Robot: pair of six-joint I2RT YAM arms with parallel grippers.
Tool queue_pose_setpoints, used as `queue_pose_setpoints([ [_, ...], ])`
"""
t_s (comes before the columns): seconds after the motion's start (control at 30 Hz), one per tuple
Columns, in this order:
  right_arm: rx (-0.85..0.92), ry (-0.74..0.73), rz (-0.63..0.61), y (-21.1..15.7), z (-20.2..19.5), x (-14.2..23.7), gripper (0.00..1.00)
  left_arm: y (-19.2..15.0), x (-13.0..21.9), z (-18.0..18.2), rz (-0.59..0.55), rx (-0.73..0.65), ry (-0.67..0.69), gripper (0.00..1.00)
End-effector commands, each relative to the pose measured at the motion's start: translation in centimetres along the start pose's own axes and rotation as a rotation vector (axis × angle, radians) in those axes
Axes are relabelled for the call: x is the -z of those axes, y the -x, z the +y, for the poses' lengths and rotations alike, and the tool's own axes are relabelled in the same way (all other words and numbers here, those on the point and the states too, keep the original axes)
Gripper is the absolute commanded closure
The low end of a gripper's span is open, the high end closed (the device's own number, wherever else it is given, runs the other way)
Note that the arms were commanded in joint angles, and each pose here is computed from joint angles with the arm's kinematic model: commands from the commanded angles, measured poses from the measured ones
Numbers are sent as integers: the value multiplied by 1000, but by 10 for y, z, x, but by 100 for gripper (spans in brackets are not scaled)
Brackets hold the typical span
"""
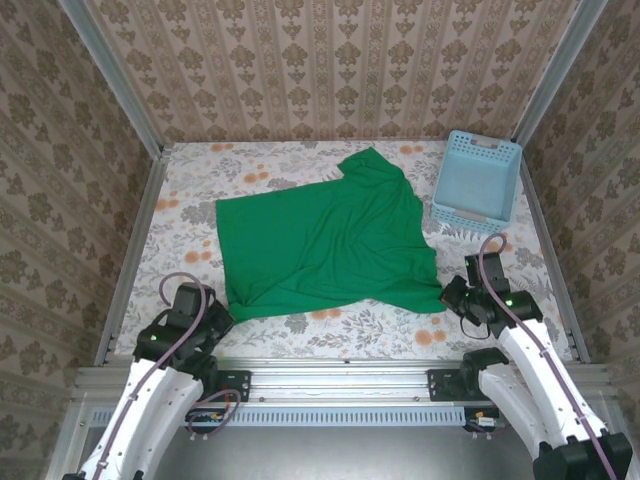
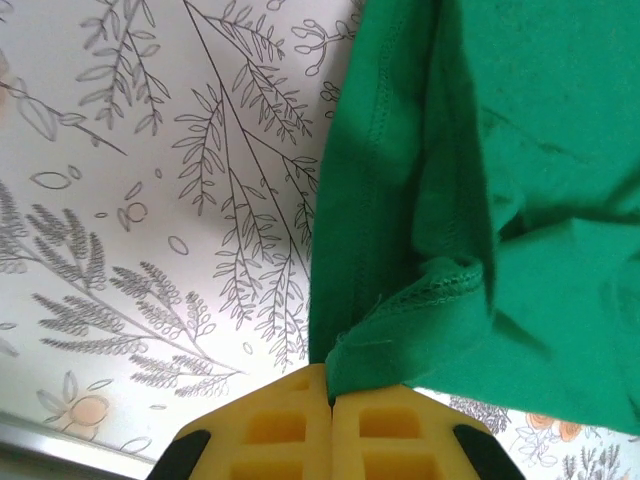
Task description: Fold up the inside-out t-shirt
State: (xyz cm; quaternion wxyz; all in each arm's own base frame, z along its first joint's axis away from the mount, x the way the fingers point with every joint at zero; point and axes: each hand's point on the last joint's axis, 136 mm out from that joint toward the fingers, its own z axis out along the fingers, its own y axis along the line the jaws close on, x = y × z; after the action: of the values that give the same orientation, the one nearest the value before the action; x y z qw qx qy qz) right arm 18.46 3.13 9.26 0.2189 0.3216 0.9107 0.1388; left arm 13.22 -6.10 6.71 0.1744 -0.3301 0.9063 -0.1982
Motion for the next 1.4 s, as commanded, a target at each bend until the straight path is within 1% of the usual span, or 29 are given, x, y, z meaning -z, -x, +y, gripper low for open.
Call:
queue_pose_setpoints([
  [0.0,-89,-57,12,-12,-20,-1,100,-23,-12,27,97,87,92,100],
  [0.07,-94,-76,11,-15,-26,-2,100,-26,-17,32,105,92,111,100],
  [0.1,-99,-92,6,-15,-30,-1,100,-25,-20,33,102,86,112,97],
  [0.17,-101,-100,-4,-15,-33,-2,100,-25,-24,34,99,82,115,85],
  [0.27,-100,-80,-11,-12,-28,-2,100,-21,-24,25,98,57,101,73],
  [0.4,-78,-69,-28,-4,-21,0,100,0,-6,8,20,-40,112,50],
  [0.47,-68,-64,-30,0,-17,1,100,8,-1,3,-4,-88,139,42],
  [0.63,-57,-56,-42,4,-13,3,100,13,-9,-15,27,-233,180,33],
  [0.67,-56,-58,-45,5,-13,3,100,14,-11,-18,35,-245,192,33],
  [0.73,-56,-61,-49,5,-14,3,100,7,-21,-28,67,-317,198,32],
  [0.8,-56,-65,-52,6,-15,2,100,6,-29,-28,88,-337,239,31],
  [0.87,-55,-74,-62,8,-16,3,100,4,-38,-25,100,-339,263,34],
  [0.97,-49,-94,-87,13,-18,8,100,3,-47,-17,99,-315,274,51],
  [1.03,-46,-104,-100,16,-19,10,100,6,-46,-8,83,-289,295,65],
  [1.1,-43,-110,-108,17,-20,10,100,9,-41,-1,61,-265,305,75],
  [1.23,-39,-137,-125,21,-24,12,100,11,-31,11,22,-219,297,87],
  [1.37,-40,-135,-127,22,-23,10,100,8,-28,7,25,-208,250,91],
])
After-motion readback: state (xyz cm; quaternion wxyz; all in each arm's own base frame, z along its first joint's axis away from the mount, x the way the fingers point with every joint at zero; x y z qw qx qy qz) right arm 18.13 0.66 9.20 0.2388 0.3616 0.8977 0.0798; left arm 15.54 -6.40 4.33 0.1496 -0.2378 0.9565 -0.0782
